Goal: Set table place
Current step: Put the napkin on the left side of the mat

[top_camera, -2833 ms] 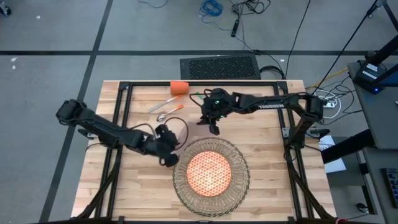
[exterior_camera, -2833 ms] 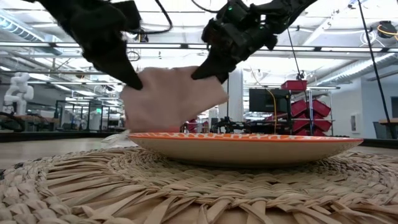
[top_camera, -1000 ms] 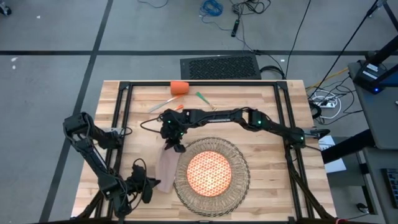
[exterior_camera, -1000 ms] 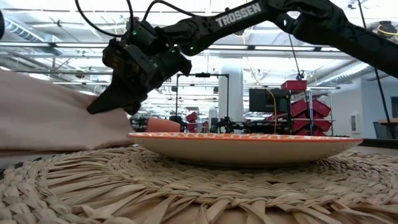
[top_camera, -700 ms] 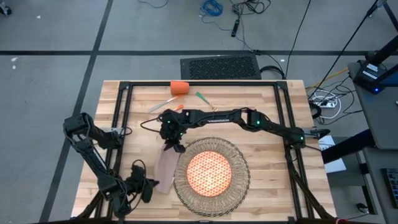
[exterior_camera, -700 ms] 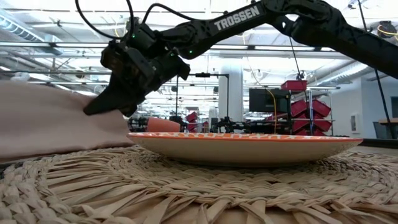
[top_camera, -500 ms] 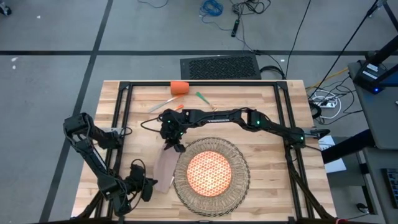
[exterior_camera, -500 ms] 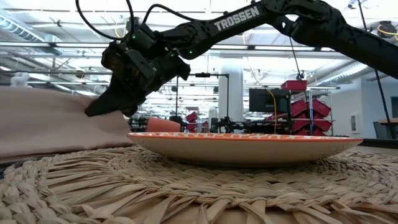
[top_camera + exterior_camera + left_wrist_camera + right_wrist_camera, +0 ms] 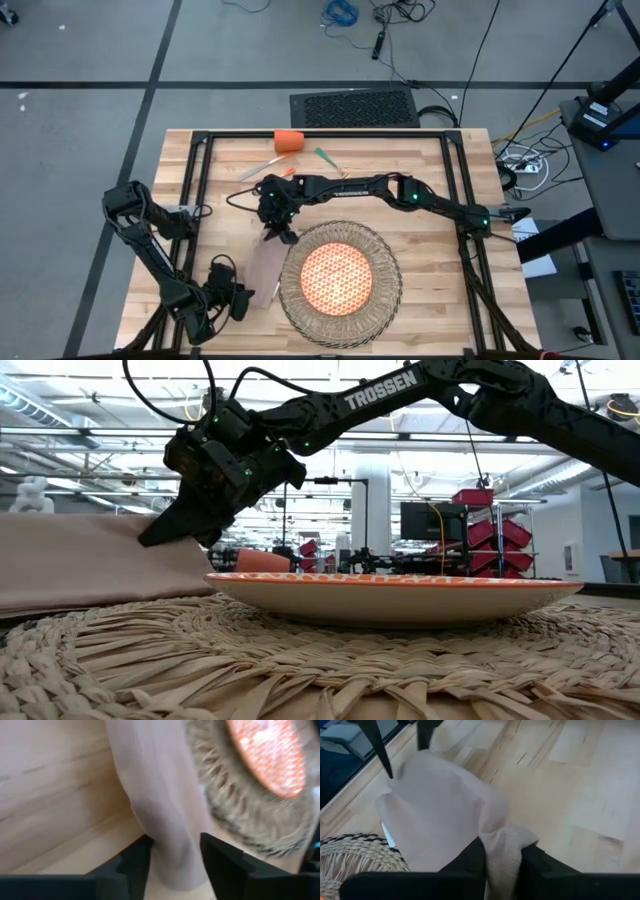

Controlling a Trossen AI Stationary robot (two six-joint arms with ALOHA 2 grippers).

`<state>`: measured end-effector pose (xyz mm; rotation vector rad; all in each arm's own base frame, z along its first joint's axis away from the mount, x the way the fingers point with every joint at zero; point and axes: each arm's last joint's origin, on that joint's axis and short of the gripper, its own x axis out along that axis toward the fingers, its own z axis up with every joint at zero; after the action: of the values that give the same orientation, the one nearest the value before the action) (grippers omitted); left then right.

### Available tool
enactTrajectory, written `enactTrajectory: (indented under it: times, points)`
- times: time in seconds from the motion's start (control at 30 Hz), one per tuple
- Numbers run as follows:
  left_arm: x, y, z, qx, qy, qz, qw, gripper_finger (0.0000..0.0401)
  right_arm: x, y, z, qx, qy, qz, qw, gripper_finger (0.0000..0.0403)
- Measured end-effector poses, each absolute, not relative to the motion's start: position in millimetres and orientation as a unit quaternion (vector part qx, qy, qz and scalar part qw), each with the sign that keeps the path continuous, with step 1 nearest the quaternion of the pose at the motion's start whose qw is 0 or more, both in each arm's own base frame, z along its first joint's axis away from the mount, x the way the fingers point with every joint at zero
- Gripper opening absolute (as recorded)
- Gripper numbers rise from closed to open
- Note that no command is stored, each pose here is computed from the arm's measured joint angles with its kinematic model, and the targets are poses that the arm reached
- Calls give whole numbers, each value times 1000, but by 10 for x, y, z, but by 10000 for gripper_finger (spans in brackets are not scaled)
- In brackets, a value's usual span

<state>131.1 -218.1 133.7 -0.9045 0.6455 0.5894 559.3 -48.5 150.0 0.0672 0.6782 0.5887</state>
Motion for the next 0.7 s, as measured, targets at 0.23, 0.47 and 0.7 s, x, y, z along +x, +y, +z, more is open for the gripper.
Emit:
enactTrajectory:
  times: [0.23, 0.47, 0.7]
  points:
    - [1257, -2139, 1323, -401, 363, 310, 782, 188, 5579, -478, 1488, 28, 333, 292, 896, 50]
    - [1242, -2171, 1653, -322, 405, 365, 774, 189, 5567, -480, 1477, 27, 338, 295, 893, 50]
    - [1221, -2196, 1823, -293, 418, 380, 771, 189, 5572, -516, 1485, 28, 333, 292, 896, 53]
